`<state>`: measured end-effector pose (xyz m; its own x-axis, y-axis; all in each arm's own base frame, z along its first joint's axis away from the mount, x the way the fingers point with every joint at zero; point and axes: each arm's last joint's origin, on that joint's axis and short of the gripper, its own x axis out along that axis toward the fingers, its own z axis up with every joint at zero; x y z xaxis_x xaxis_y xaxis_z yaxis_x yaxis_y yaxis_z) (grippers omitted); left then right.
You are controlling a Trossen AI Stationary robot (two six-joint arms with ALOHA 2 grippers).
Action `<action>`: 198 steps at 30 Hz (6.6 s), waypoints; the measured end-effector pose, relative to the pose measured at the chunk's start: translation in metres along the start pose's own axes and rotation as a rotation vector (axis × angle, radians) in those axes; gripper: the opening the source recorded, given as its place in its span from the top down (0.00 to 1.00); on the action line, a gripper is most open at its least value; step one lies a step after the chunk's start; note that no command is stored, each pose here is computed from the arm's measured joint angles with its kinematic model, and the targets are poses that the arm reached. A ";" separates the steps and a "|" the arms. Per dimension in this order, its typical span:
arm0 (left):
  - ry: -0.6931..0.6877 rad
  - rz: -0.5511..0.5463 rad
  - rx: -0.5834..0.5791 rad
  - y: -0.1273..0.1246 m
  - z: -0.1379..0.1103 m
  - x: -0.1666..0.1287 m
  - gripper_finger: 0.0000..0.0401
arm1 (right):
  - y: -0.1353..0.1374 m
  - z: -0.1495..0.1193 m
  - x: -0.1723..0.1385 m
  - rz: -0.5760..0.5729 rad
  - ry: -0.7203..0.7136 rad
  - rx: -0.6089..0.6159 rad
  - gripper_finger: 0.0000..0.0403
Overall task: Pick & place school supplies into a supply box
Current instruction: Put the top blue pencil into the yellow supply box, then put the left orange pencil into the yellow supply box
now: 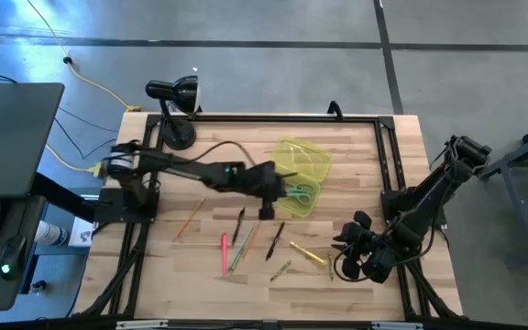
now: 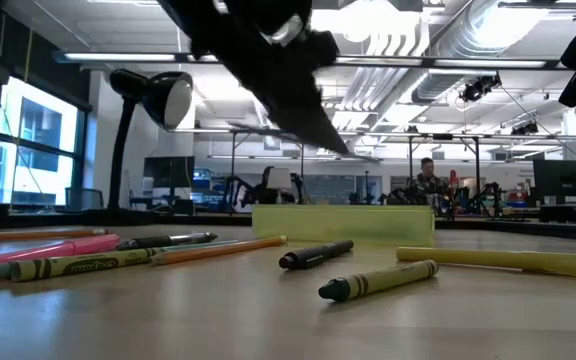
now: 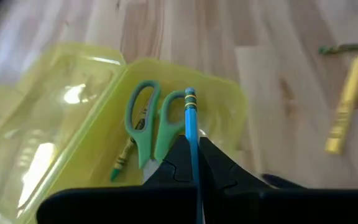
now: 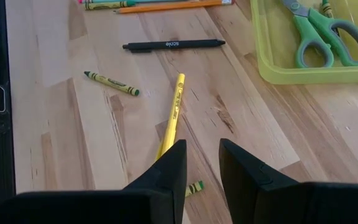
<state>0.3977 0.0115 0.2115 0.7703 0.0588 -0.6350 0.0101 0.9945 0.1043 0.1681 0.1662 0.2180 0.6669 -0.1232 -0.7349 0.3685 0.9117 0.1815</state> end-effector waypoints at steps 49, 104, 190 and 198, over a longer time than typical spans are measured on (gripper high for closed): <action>0.417 0.182 -0.211 0.028 0.044 -0.060 0.75 | 0.002 0.001 0.000 0.014 -0.007 -0.005 0.82; 0.211 0.534 -0.801 -0.103 -0.212 -0.151 0.80 | 0.002 0.003 0.000 -0.002 -0.065 0.001 0.82; 0.156 0.525 -0.669 -0.099 -0.225 -0.145 0.80 | 0.003 0.004 0.000 -0.003 -0.085 -0.018 0.82; 0.132 0.569 -0.680 -0.101 -0.229 -0.138 0.80 | 0.003 0.004 0.000 -0.003 -0.085 -0.018 0.82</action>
<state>0.1443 -0.0773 0.1135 0.4634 0.5264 -0.7128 -0.7634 0.6457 -0.0195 0.1714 0.1672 0.2208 0.7185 -0.1580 -0.6774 0.3594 0.9181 0.1670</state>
